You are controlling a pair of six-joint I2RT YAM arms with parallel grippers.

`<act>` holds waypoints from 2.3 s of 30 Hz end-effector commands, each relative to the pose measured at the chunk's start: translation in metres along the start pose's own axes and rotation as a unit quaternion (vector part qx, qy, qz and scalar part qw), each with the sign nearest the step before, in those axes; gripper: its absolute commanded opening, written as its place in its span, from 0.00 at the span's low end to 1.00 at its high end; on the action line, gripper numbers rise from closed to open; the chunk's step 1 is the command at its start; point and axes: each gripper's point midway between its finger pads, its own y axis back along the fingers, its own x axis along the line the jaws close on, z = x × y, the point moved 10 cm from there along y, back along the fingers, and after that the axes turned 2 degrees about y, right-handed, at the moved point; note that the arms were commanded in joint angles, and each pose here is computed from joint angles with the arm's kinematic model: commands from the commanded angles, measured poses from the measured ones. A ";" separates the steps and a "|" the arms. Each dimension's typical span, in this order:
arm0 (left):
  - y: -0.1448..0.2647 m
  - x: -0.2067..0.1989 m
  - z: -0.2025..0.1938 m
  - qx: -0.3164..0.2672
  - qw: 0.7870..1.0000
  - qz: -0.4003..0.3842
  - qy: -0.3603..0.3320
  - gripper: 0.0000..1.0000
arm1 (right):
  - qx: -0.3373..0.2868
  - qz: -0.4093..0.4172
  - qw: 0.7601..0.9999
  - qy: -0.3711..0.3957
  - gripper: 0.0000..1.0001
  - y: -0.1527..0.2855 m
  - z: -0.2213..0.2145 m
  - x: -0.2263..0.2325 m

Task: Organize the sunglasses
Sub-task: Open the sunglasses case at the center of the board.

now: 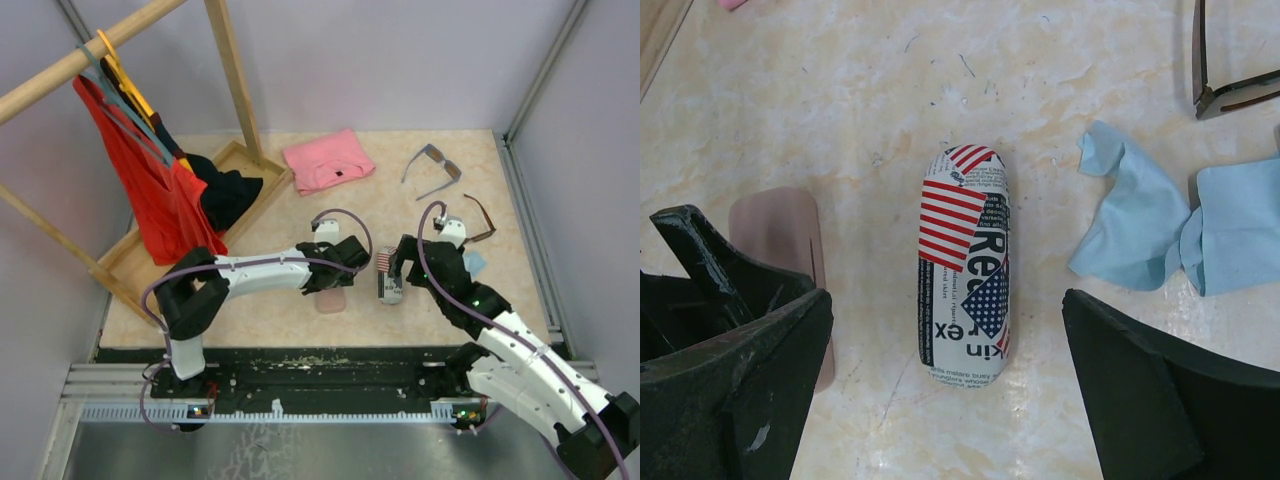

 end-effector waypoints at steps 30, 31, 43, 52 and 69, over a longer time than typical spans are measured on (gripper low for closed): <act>0.102 0.038 0.058 -0.142 0.961 -0.236 -0.025 0.00 | -0.103 0.173 0.979 0.000 0.94 0.032 0.029 0.019; 0.119 0.044 0.064 -0.166 0.945 -0.282 -0.028 0.00 | -0.112 0.196 0.974 0.001 0.94 0.038 0.033 0.022; 0.232 0.093 0.086 -0.302 0.779 -0.546 -0.058 0.00 | -0.195 0.537 0.820 0.038 0.93 0.104 0.070 0.070; 0.279 0.095 0.092 -0.349 0.647 -0.669 -0.108 0.00 | -0.241 0.662 0.708 0.061 0.94 0.131 0.098 0.097; 0.319 0.091 0.102 -0.400 0.505 -0.751 -0.142 0.00 | -0.285 0.730 0.615 0.090 0.99 0.164 0.091 0.125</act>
